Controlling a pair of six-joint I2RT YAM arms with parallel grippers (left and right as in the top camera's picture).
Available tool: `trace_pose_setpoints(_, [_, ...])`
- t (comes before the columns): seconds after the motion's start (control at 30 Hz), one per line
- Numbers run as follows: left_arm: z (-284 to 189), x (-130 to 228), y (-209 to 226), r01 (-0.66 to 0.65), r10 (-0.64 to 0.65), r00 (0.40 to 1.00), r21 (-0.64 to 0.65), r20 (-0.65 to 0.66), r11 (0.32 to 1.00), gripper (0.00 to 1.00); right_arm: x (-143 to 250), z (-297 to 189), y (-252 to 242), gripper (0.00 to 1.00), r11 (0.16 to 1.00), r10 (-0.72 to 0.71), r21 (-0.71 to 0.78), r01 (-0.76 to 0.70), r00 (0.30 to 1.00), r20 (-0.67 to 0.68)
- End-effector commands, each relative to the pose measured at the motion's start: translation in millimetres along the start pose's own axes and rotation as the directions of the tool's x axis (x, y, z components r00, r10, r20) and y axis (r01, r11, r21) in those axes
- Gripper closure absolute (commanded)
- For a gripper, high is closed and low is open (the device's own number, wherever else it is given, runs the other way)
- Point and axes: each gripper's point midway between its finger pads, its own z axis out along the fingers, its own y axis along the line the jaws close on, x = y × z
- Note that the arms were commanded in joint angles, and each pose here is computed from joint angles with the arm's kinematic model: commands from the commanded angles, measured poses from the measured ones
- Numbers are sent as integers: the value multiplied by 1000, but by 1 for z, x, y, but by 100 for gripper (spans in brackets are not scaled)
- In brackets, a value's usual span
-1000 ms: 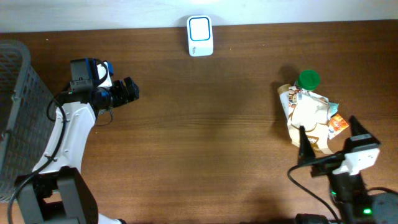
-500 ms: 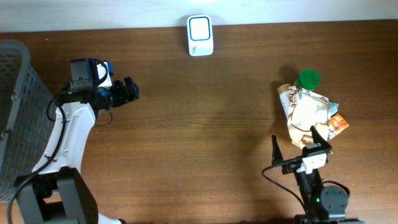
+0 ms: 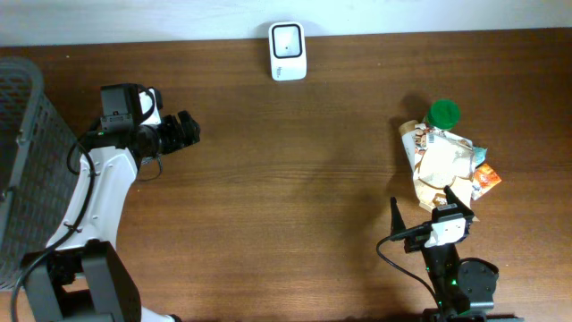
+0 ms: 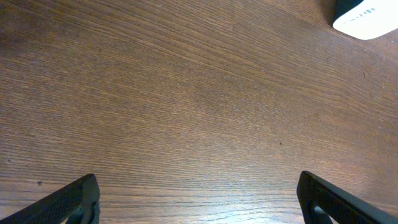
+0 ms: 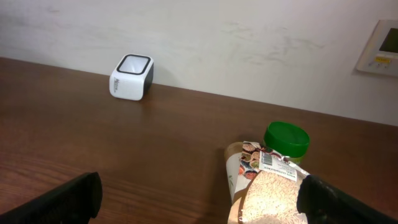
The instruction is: Scan the item barcode
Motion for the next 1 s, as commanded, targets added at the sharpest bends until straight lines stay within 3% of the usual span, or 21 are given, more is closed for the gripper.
trace_pose_setpoints(0.0, [-1, -2, 1, -9, 9, 1000, -3, 6, 1000, 1, 2, 0, 0, 2, 1000, 1, 3, -1, 1000, -3])
trace_pose_setpoints(0.07, [-9, -5, -2, -14, 14, 1000, 2, 26, 1000, 1, 2, 0, 0, 2, 1000, 1, 3, -1, 1000, -3])
trace_pose_setpoints(0.17, [-41, -21, 10, -19, 34, 991, -115, 132, 993, 1, 2, 0, 0, 2, 1000, 1, 3, -1, 1000, -2])
trace_pose_setpoints(0.27, [-88, -33, -3, -138, 170, 922, -115, 349, 984, 1, 2, 0, 0, 2, 1000, 0, 3, 0, 1000, -2])
trace_pose_setpoints(0.33, [-121, -25, -24, -364, 373, 752, -131, 544, 922, 1, 2, 0, 0, 2, 1000, 1, 3, -1, 1000, -3])
trace_pose_setpoints(0.37, [-138, -5, -34, -490, 484, 604, -183, 634, 852, 1, 2, 0, 0, 1, 1000, 1, 3, -1, 1000, -3])
trace_pose_setpoints(0.5, [-149, 56, -23, -559, 582, 388, -320, 714, 765, 1, 2, 0, 0, 2, 1000, 1, 3, -1, 1000, -3])
trace_pose_setpoints(0.73, [-135, 108, -3, -537, 588, 297, -377, 752, 755, 1, 2, 0, 0, 2, 1000, 0, 3, 0, 1000, -2])
trace_pose_setpoints(0.87, [-123, 121, 10, -496, 606, 367, -402, 706, 769, 1, 2, 0, 0, 2, 1000, 1, 3, -1, 1000, -3])
trace_pose_setpoints(0.97, [-122, 129, 17, -486, 615, 383, -416, 689, 769, 1, 2, 0, 0, 2, 1000, 1, 3, -1, 1000, -3])
